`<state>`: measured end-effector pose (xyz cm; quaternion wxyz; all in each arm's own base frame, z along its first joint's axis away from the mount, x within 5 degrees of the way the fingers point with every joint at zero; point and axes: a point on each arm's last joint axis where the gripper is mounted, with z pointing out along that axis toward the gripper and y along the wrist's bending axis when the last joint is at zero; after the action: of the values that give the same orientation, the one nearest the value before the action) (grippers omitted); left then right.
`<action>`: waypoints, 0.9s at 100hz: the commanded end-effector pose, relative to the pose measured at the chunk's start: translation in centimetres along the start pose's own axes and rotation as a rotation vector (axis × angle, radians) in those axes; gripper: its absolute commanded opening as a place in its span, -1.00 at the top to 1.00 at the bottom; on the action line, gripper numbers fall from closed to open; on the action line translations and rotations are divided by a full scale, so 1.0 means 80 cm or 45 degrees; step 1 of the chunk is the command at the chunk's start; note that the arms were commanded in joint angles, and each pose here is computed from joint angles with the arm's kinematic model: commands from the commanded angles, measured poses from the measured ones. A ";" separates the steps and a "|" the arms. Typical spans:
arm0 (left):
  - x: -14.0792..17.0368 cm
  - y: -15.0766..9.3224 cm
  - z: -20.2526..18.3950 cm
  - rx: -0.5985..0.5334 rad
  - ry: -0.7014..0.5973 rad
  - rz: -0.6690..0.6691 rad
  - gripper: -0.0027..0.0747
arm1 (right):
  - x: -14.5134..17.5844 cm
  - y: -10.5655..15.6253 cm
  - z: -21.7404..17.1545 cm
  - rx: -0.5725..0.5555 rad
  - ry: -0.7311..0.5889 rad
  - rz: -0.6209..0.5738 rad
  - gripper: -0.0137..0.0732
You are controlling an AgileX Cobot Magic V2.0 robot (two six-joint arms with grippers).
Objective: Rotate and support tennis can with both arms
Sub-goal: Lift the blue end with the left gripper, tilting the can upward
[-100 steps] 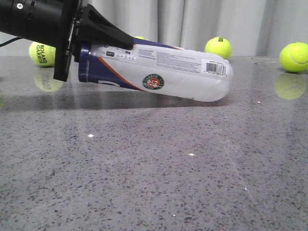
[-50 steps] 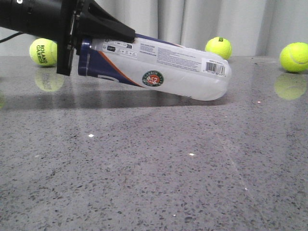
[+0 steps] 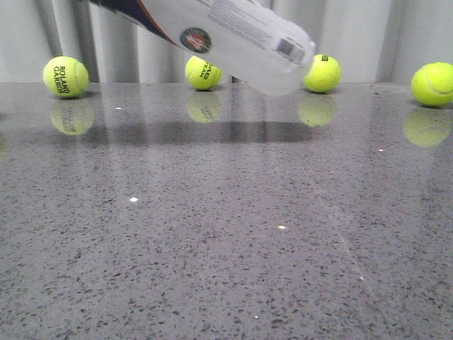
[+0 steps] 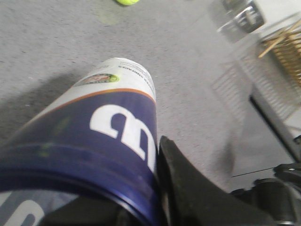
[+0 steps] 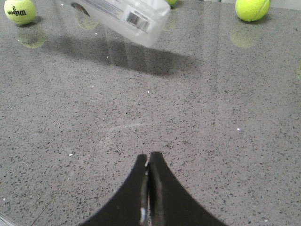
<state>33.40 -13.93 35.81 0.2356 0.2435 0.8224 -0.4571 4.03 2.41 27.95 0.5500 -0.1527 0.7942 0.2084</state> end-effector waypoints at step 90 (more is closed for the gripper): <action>0.038 -0.113 -0.053 -0.642 0.265 0.250 0.98 | -0.017 0.002 -0.003 -0.009 -0.120 -0.019 0.84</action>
<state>26.13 -13.97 40.38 0.2374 0.3004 0.9087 -0.1665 4.03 2.41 27.97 0.5506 -0.1526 0.7937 0.2087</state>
